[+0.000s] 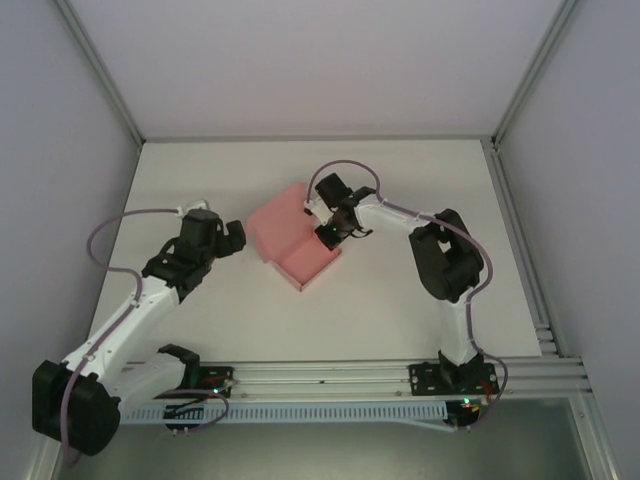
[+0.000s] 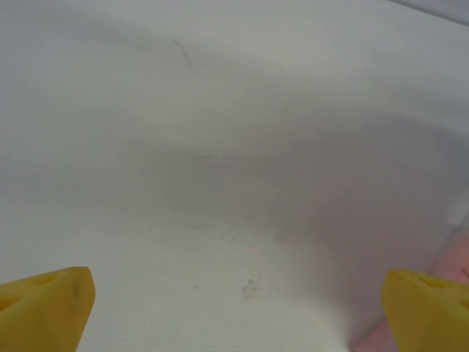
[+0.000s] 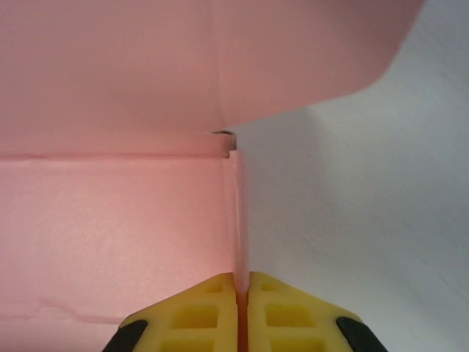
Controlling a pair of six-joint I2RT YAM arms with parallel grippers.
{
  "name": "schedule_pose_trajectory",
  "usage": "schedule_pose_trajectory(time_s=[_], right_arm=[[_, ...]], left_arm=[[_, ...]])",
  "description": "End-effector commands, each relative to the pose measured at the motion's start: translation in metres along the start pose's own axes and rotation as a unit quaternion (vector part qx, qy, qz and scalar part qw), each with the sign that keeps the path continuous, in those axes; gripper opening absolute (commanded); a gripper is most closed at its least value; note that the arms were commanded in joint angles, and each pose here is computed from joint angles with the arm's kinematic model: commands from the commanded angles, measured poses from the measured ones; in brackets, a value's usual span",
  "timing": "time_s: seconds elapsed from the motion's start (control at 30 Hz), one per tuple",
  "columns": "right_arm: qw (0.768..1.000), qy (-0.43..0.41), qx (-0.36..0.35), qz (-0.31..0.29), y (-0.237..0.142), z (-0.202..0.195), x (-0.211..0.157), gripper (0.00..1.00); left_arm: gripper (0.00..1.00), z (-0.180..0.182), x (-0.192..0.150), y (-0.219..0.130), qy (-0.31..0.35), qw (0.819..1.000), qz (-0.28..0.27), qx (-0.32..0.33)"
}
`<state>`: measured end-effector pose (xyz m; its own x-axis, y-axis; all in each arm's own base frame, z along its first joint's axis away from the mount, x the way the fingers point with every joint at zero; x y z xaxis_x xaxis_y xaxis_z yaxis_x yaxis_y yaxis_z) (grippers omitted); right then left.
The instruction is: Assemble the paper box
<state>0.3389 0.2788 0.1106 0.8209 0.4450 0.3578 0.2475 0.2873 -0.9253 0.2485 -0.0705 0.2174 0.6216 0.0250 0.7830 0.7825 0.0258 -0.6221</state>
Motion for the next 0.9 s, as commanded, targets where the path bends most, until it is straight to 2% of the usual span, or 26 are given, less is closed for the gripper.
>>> schedule_pose_trajectory(time_s=[0.0, 0.07, 0.17, 0.4, 0.47, 0.53, 0.73, 0.83, 0.87], right_arm=[[0.986, 0.112, -0.116, -0.034, -0.01, -0.013, -0.015, 0.05], [0.974, 0.17, -0.146, -0.043, -0.013, -0.014, -0.03, 0.04], [0.936, 0.277, -0.215, -0.037, -0.02, -0.019, -0.056, 0.06], [0.902, 0.354, -0.244, -0.047, -0.023, -0.008, -0.073, 0.1], [0.901, 0.364, -0.229, -0.06, -0.023, -0.005, -0.073, 0.1], [0.905, 0.362, -0.211, -0.076, -0.024, -0.002, -0.07, 0.14], [0.915, 0.328, -0.202, -0.122, -0.047, -0.002, -0.054, 0.47], [0.922, 0.307, -0.182, -0.149, -0.067, 0.001, -0.046, 0.5], [0.923, 0.301, -0.178, -0.158, -0.074, 0.0, -0.044, 0.53]], left_arm=[[1.0, 0.007, 0.016, -0.014, -0.019, 0.999, -0.036, 0.014], [1.0, 0.007, 0.018, -0.016, -0.021, 0.999, -0.041, 0.012], [1.0, 0.006, 0.019, -0.016, -0.021, 0.999, -0.044, 0.008], [1.0, -0.01, 0.021, -0.008, 0.001, 0.998, -0.04, -0.049], [1.0, -0.015, 0.02, -0.006, 0.012, 0.997, -0.039, -0.071], [1.0, -0.021, 0.02, -0.004, 0.022, 0.994, -0.039, -0.095], [1.0, -0.042, 0.029, 0.001, 0.073, 0.983, -0.044, -0.165], [1.0, -0.051, 0.035, 0.007, 0.096, 0.977, -0.041, -0.186], [1.0, -0.054, 0.037, 0.009, 0.104, 0.975, -0.04, -0.192]])
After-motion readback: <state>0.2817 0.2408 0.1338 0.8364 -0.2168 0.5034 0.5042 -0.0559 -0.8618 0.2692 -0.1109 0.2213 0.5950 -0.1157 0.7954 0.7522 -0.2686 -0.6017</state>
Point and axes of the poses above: each hand's point on the last joint's axis, 136 mm out from that joint toward the fingers, its own y axis out along the fingers, its own z axis along the line the jaws close on, x = y × z, the point moved 7 cm from there along -y, back along the fingers, and after that the axes turned 14 degrees about y, right-handed, at the moved point
